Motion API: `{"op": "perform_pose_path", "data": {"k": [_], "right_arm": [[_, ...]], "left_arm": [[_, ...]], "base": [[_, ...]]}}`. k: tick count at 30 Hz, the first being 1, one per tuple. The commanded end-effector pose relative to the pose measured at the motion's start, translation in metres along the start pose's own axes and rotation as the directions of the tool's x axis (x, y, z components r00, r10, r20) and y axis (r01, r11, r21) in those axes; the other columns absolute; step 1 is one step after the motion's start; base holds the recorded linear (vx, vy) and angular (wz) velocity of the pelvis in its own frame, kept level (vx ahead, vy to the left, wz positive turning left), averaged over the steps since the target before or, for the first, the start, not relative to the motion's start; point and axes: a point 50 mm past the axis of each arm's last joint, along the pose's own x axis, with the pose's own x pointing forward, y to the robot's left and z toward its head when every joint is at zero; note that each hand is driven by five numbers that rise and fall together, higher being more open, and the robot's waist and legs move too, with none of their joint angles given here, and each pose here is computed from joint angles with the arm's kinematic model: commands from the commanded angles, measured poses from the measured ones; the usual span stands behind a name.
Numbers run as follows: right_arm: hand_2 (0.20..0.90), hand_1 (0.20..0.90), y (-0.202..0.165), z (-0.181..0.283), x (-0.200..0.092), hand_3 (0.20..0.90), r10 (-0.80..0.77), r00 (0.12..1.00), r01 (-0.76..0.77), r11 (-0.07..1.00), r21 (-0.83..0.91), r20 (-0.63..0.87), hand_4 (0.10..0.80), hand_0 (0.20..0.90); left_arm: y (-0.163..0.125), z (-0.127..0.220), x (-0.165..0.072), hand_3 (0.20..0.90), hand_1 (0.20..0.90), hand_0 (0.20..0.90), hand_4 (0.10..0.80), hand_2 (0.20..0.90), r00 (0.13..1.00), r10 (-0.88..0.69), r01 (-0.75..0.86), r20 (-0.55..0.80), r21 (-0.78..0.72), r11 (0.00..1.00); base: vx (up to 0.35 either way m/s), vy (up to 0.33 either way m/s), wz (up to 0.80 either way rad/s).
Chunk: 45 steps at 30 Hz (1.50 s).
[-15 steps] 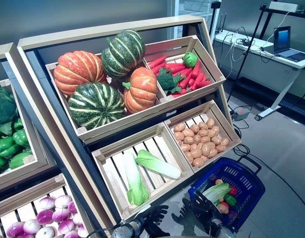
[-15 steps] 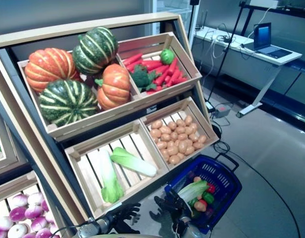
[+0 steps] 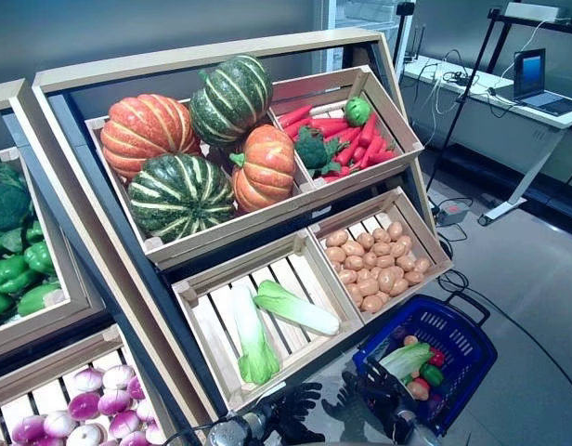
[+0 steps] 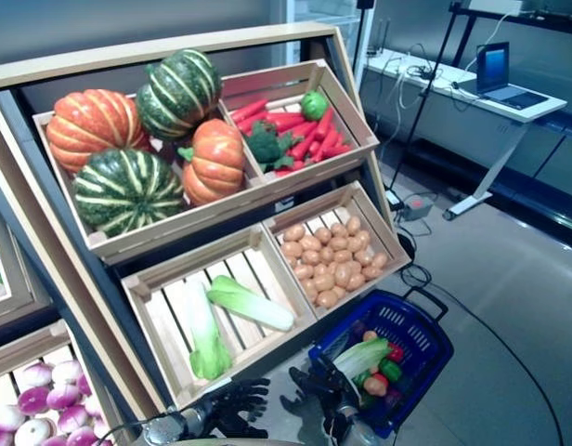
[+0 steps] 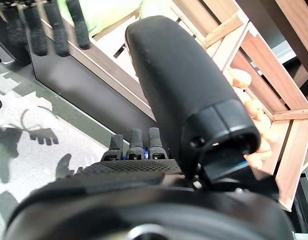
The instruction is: Put vegetables into the basket
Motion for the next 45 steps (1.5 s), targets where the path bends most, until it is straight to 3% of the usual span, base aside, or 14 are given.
{"op": "perform_pose_path", "data": {"k": [1, 6, 9, 12, 16, 19, 22, 26, 31, 35, 36, 40, 45], "right_arm": [[0.900, 0.900, 0.035, 0.052, 0.018, 0.900, 0.133, 0.975, -0.132, 0.991, -0.015, 0.180, 0.800, 0.900], [0.900, 0.900, 0.032, 0.052, 0.017, 0.900, 0.139, 0.975, -0.136, 0.990, -0.031, 0.174, 0.800, 0.900], [0.900, 0.900, 0.034, 0.053, 0.014, 0.900, 0.153, 0.969, -0.147, 0.988, -0.046, 0.193, 0.800, 0.900], [0.900, 0.900, 0.039, 0.058, 0.011, 0.900, 0.162, 0.958, -0.156, 0.987, -0.044, 0.237, 0.800, 0.900], [0.900, 0.900, 0.053, 0.075, -0.001, 0.900, 0.167, 0.913, -0.164, 0.986, -0.040, 0.373, 0.800, 0.900], [0.900, 0.900, 0.064, 0.090, -0.013, 0.900, 0.178, 0.863, -0.172, 0.984, -0.055, 0.473, 0.800, 0.900], [0.900, 0.900, 0.068, 0.100, -0.021, 0.900, 0.204, 0.815, -0.182, 0.979, -0.094, 0.542, 0.800, 0.900], [0.900, 0.900, 0.066, 0.102, -0.027, 0.900, 0.208, 0.797, -0.178, 0.978, -0.109, 0.567, 0.800, 0.900], [0.900, 0.900, 0.070, 0.104, -0.029, 0.900, 0.248, 0.785, -0.189, 0.968, -0.162, 0.568, 0.800, 0.900], [0.900, 0.900, 0.073, 0.113, -0.028, 0.900, 0.235, 0.769, -0.186, 0.972, -0.144, 0.594, 0.800, 0.900], [0.900, 0.900, 0.073, 0.117, -0.027, 0.900, 0.205, 0.765, -0.177, 0.978, -0.107, 0.610, 0.800, 0.900], [0.900, 0.900, 0.073, 0.116, -0.026, 0.900, 0.172, 0.781, -0.165, 0.984, -0.067, 0.601, 0.800, 0.900], [0.900, 0.900, 0.073, 0.118, -0.023, 0.900, 0.172, 0.798, -0.163, 0.984, -0.067, 0.577, 0.800, 0.900]], "left_arm": [[0.019, 0.080, 0.011, 0.900, 0.900, 0.900, 0.800, 0.900, 0.943, -0.146, 0.146, 0.299, 0.024, 0.989], [0.020, 0.097, 0.002, 0.900, 0.900, 0.900, 0.800, 0.900, 0.876, -0.234, 0.277, 0.422, -0.043, 0.960], [0.026, 0.116, -0.007, 0.900, 0.900, 0.900, 0.800, 0.900, 0.800, -0.206, 0.305, 0.563, -0.087, 0.948], [0.036, 0.132, -0.019, 0.900, 0.900, 0.900, 0.800, 0.900, 0.735, -0.123, 0.273, 0.666, -0.126, 0.954], [0.057, 0.150, -0.044, 0.900, 0.900, 0.900, 0.800, 0.900, 0.648, 0.120, 0.054, 0.752, -0.202, 0.978], [0.072, 0.157, -0.062, 0.900, 0.900, 0.900, 0.800, 0.900, 0.575, 0.303, -0.143, 0.759, -0.272, 0.952], [0.085, 0.165, -0.080, 0.900, 0.900, 0.900, 0.800, 0.900, 0.453, 0.478, -0.431, 0.752, -0.284, 0.856], [0.092, 0.173, -0.094, 0.900, 0.900, 0.900, 0.800, 0.900, 0.335, 0.576, -0.643, 0.746, -0.266, 0.718], [0.099, 0.180, -0.094, 0.900, 0.900, 0.900, 0.800, 0.900, 0.276, 0.633, -0.760, 0.723, -0.239, 0.605], [0.104, 0.187, -0.089, 0.900, 0.900, 0.900, 0.800, 0.900, 0.224, 0.671, -0.819, 0.707, -0.238, 0.523], [0.110, 0.186, -0.082, 0.900, 0.900, 0.900, 0.800, 0.900, 0.196, 0.720, -0.854, 0.665, -0.244, 0.459], [0.114, 0.187, -0.076, 0.900, 0.900, 0.900, 0.800, 0.900, 0.150, 0.751, -0.875, 0.643, -0.267, 0.403], [0.117, 0.207, -0.070, 0.900, 0.900, 0.900, 0.800, 0.900, 0.025, 0.761, -0.900, 0.648, -0.316, 0.299]], "base": [[0.000, 0.000, 0.00], [0.007, 0.002, 0.00], [0.000, 0.000, 0.00], [0.012, -0.002, 0.00], [0.039, -0.007, 0.00], [0.011, -0.004, 0.00], [0.000, 0.000, 0.00], [0.030, -0.036, 0.02], [0.008, -0.067, 0.06], [-0.029, -0.037, 0.00], [-0.041, -0.015, -0.02], [-0.034, 0.024, -0.04], [-0.146, 0.109, -0.17]]}}
